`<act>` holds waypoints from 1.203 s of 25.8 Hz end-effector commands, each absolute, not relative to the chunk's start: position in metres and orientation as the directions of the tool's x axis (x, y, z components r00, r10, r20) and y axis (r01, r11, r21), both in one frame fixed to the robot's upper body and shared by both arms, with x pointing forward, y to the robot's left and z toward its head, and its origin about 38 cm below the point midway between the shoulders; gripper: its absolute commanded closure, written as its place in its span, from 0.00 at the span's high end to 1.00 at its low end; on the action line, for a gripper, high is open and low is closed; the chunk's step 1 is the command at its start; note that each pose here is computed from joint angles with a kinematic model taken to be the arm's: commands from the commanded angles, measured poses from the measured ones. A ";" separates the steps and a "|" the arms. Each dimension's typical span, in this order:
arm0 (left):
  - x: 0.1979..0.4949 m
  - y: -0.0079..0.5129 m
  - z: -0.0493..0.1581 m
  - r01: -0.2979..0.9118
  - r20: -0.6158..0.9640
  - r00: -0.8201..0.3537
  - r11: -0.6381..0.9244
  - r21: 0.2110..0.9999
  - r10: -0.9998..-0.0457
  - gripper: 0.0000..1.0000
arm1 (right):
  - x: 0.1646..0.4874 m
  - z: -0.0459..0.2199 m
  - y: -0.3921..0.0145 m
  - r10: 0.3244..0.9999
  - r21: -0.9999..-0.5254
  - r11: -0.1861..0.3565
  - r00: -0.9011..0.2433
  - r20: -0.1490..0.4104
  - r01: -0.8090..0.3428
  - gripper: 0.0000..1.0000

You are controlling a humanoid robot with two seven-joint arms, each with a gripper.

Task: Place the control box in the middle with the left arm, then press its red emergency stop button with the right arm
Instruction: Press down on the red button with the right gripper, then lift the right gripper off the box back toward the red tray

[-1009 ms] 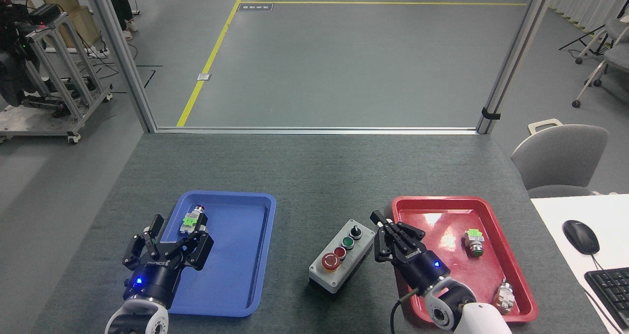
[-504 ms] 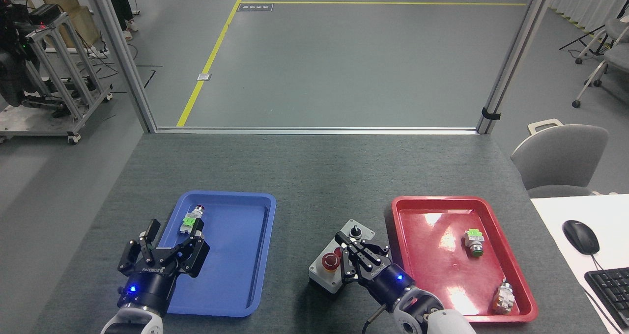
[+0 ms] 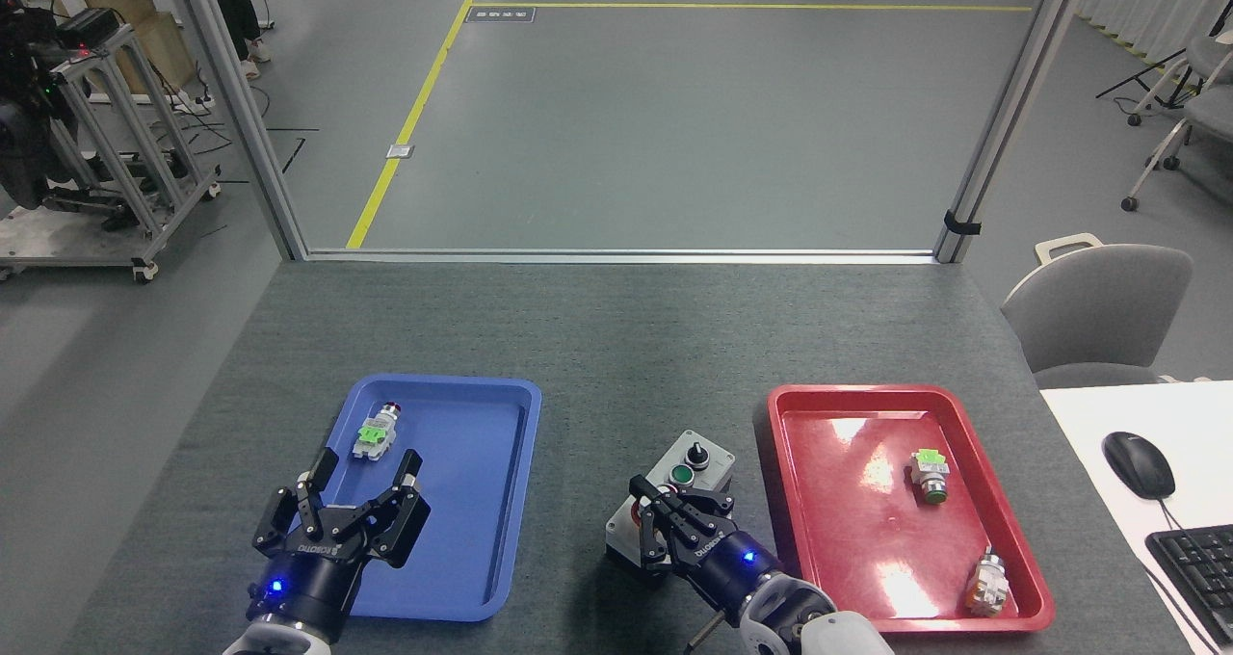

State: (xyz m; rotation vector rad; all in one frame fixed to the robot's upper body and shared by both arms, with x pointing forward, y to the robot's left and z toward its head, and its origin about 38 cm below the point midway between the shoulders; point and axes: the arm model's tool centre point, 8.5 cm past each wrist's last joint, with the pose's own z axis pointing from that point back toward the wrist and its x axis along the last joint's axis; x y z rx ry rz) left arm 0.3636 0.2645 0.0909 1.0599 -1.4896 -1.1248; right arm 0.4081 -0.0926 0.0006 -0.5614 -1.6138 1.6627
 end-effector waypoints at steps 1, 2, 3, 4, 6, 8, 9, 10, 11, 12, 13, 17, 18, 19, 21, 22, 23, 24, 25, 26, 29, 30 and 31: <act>0.364 0.260 0.091 -0.091 0.195 -0.171 0.213 0.973 -0.966 0.99 | 0.407 -0.003 -0.091 0.754 -0.976 0.049 -0.633 0.176 -0.212 0.00; 0.364 0.260 0.091 -0.089 0.195 -0.169 0.212 0.973 -0.966 0.99 | 0.407 -0.003 -0.091 0.754 -0.976 0.049 -0.633 0.176 -0.212 0.00; 0.365 0.260 0.092 -0.092 0.195 -0.170 0.212 0.973 -0.966 0.99 | 0.407 -0.003 -0.091 0.755 -0.976 0.049 -0.632 0.176 -0.214 0.00; 0.365 0.260 0.092 -0.092 0.195 -0.170 0.212 0.973 -0.966 0.99 | 0.406 -0.005 -0.091 0.755 -0.975 0.047 -0.631 0.178 -0.218 0.00; 0.365 0.261 0.092 -0.092 0.193 -0.170 0.211 0.973 -0.966 0.99 | 0.405 -0.011 -0.093 0.760 -0.972 0.034 -0.626 0.176 -0.232 0.00; 0.365 0.261 0.092 -0.092 0.193 -0.170 0.211 0.973 -0.966 0.99 | 0.403 -0.016 -0.094 0.761 -0.971 0.009 -0.629 0.162 -0.238 0.00; 0.365 0.260 0.092 -0.092 0.195 -0.170 0.212 0.973 -0.966 0.99 | 0.403 -0.017 -0.094 0.761 -0.971 0.000 -0.631 0.155 -0.238 0.00; 0.365 0.260 0.092 -0.092 0.195 -0.170 0.212 0.973 -0.966 0.99 | 0.403 -0.019 -0.096 0.764 -0.970 -0.006 -0.627 0.152 -0.242 0.00; 0.365 0.260 0.092 -0.092 0.195 -0.170 0.212 0.973 -0.966 0.99 | 0.402 -0.021 -0.095 0.764 -0.969 -0.011 -0.627 0.151 -0.246 0.00; 0.365 0.261 0.092 -0.092 0.193 -0.170 0.211 0.973 -0.966 0.99 | 0.401 -0.023 -0.096 0.765 -0.968 -0.015 -0.626 0.150 -0.251 0.00; 0.364 0.261 0.091 -0.091 0.194 -0.171 0.211 0.973 -0.966 0.99 | 0.401 -0.023 -0.095 0.764 -0.968 -0.013 -0.627 0.153 -0.253 0.00; 0.365 0.261 0.092 -0.092 0.193 -0.171 0.211 0.973 -0.966 0.99 | 0.406 -0.012 -0.093 0.766 -0.972 0.031 -0.620 0.172 -0.231 0.00; 0.365 0.260 0.092 -0.092 0.195 -0.170 0.212 0.973 -0.966 0.99 | 0.409 -0.007 -0.092 0.768 -0.975 0.040 -0.618 0.169 -0.216 0.03; 0.365 0.260 0.092 -0.092 0.195 -0.170 0.212 0.973 -0.966 0.99 | 0.414 0.002 -0.096 0.781 -0.979 0.059 -0.601 0.167 -0.194 0.15; 0.365 0.260 0.092 -0.092 0.195 -0.171 0.213 0.973 -0.966 0.99 | 0.432 0.028 -0.117 0.847 -0.985 0.124 -0.504 0.169 -0.121 0.62; 0.365 0.260 0.092 -0.092 0.195 -0.170 0.212 0.973 -0.966 0.99 | 0.441 0.036 -0.130 0.886 -0.984 0.155 -0.427 0.180 -0.092 1.00; 0.365 0.260 0.092 -0.092 0.195 -0.171 0.213 0.973 -0.966 0.99 | 0.446 0.044 -0.139 0.905 -0.983 0.176 -0.383 0.186 -0.062 1.00; 0.365 0.260 0.092 -0.092 0.195 -0.171 0.213 0.973 -0.966 0.99 | 0.450 0.053 -0.146 0.914 -0.980 0.196 -0.356 0.196 -0.035 1.00; 0.365 0.260 0.092 -0.092 0.196 -0.170 0.214 0.972 -0.966 0.99 | 0.455 0.063 -0.155 0.922 -0.979 0.204 -0.333 0.195 -0.009 1.00; 0.365 0.260 0.092 -0.092 0.195 -0.171 0.213 0.973 -0.966 0.99 | 0.461 0.071 -0.163 0.929 -0.978 0.208 -0.317 0.193 0.015 1.00; 0.364 0.260 0.091 -0.089 0.195 -0.171 0.212 0.973 -0.966 0.99 | 0.471 0.083 -0.198 0.949 -0.972 0.230 -0.232 0.212 0.055 1.00; 0.365 0.260 0.091 -0.091 0.195 -0.171 0.212 0.973 -0.966 0.99 | 0.473 0.085 -0.210 0.955 -0.969 0.236 -0.198 0.219 0.068 1.00; 0.365 0.260 0.091 -0.091 0.195 -0.171 0.212 0.973 -0.966 0.99 | 0.475 0.088 -0.222 0.962 -0.967 0.241 -0.156 0.226 0.083 1.00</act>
